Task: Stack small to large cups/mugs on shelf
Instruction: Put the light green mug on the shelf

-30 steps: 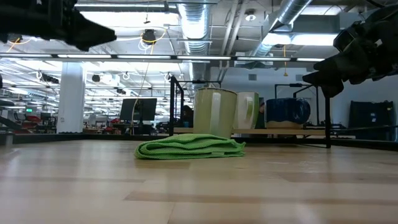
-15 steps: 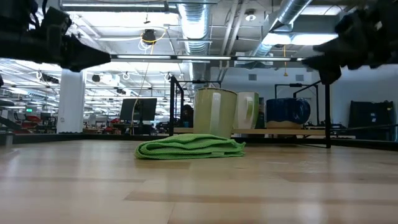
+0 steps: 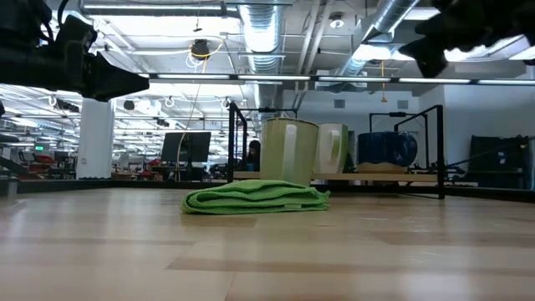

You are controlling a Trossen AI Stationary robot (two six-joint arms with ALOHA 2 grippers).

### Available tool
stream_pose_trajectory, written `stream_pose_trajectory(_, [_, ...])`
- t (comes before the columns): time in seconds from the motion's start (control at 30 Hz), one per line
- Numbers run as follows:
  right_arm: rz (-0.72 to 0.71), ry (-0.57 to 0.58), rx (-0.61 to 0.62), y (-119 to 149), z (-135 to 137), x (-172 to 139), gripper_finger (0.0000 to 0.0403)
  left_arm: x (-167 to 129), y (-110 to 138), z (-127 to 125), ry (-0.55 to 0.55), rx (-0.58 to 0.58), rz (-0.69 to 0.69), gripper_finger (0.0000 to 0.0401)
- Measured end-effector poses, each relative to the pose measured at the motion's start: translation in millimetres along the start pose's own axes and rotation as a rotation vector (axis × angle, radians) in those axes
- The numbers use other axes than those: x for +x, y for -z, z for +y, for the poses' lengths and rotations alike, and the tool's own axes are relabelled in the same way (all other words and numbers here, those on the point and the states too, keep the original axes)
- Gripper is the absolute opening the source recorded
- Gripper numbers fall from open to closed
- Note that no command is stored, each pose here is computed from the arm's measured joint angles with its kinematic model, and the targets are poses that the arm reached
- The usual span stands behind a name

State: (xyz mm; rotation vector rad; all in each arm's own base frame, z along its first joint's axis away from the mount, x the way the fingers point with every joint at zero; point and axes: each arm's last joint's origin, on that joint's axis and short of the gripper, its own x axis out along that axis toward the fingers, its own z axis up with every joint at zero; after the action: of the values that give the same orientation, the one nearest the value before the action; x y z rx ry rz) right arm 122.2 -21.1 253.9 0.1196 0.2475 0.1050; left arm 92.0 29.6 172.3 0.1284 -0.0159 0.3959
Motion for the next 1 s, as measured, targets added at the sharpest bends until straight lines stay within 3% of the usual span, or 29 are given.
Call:
stream_pose_trajectory(0.53, [0.369,-0.015,-0.021,-72.3,-30.7,87.5,0.0246,0.0,0.4,0.0,0.000,0.010,0.004,0.0166])
stream_pose_trajectory(0.8, [0.362,-0.043,-0.190,-108.8,-44.9,126.9,0.0246,0.1,0.7,0.0,0.000,0.022,0.006,0.0166])
stream_pose_trajectory(1.0, [0.355,-0.032,-0.214,-122.1,-58.4,148.4,0.0246,0.1,0.9,-0.1,0.001,0.046,0.007,0.0166])
